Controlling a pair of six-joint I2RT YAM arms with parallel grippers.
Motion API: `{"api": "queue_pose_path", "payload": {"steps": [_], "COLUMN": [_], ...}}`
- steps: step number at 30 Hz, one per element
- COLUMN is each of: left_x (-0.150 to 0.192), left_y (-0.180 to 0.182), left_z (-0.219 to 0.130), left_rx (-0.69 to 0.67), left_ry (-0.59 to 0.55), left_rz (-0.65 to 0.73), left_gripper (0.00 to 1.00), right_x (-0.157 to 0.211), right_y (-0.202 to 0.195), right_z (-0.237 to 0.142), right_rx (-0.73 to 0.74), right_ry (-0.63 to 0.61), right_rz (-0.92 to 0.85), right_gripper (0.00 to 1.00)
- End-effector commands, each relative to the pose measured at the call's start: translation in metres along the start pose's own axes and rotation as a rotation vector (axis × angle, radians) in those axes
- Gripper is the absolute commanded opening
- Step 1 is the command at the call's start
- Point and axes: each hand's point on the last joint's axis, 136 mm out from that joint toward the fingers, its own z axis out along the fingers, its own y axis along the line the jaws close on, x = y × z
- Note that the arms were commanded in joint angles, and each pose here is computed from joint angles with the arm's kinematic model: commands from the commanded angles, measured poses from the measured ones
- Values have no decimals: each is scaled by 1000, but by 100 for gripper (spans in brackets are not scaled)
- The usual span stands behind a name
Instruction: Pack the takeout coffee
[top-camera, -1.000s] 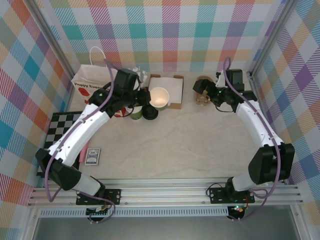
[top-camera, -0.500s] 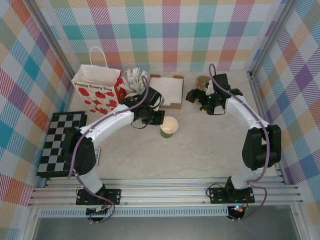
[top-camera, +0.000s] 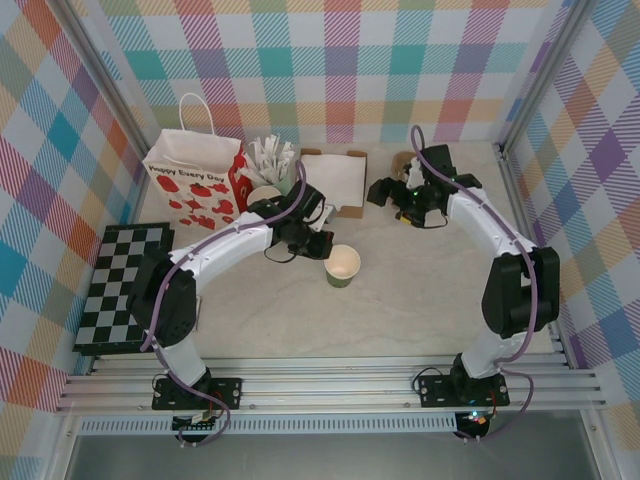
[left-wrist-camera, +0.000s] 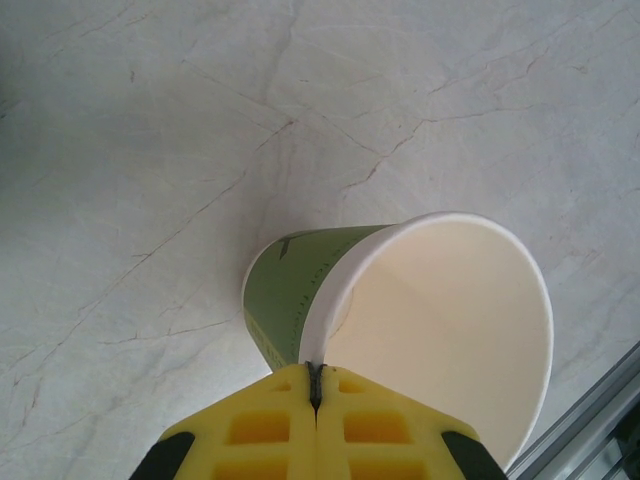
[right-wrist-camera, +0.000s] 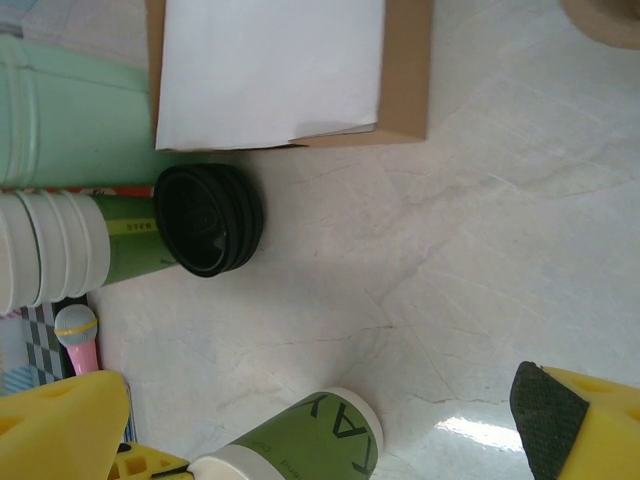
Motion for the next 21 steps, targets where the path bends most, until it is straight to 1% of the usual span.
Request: {"api": "queue_pose_path", "payload": {"steps": [1,3,5,6,8,10,12,13,14,17,19,20,21], "left_x": [13,13,12,11,8,5,2,2,2,0,-2,-5,-8], "left_y": [-2,-1,-3,-3,-8,-14,-17,-16,-15,-15,-12,-7,0], "left_z": [4,3,2,1,-3,-9,-17,-20,-24,-40,-53,-62,-68], "left_rx": [5,-1,2,4,20,46,50,46,42,60,67,65,56], "left_ry": [47,56,55,53,44,36,13,2,-11,-56,-105,-149,-189], "left_rz": [52,58,65,66,64,61,66,67,65,48,21,-7,-42], "left_gripper": [0,1,5,9,19,29,37,39,40,51,67,79,87], "right_x": [9,9,8,7,1,-4,-6,-7,-6,0,3,2,2], "right_y": [20,28,39,43,49,58,65,66,68,68,68,68,68], "right_z": [14,23,35,40,52,61,70,74,81,100,111,116,120], "right_rx": [-49,-72,-105,-109,-110,-153,-190,-195,-192,-148,-119,-101,-89], "right_ry": [65,73,75,68,20,-7,10,25,40,62,68,63,58], "right_rz": [-130,-168,-230,-260,-327,-359,-352,-355,-370,-421,-440,-444,-441], "right_gripper": [100,100,98,97,95,94,92,89,87,84,82,82,80]}}
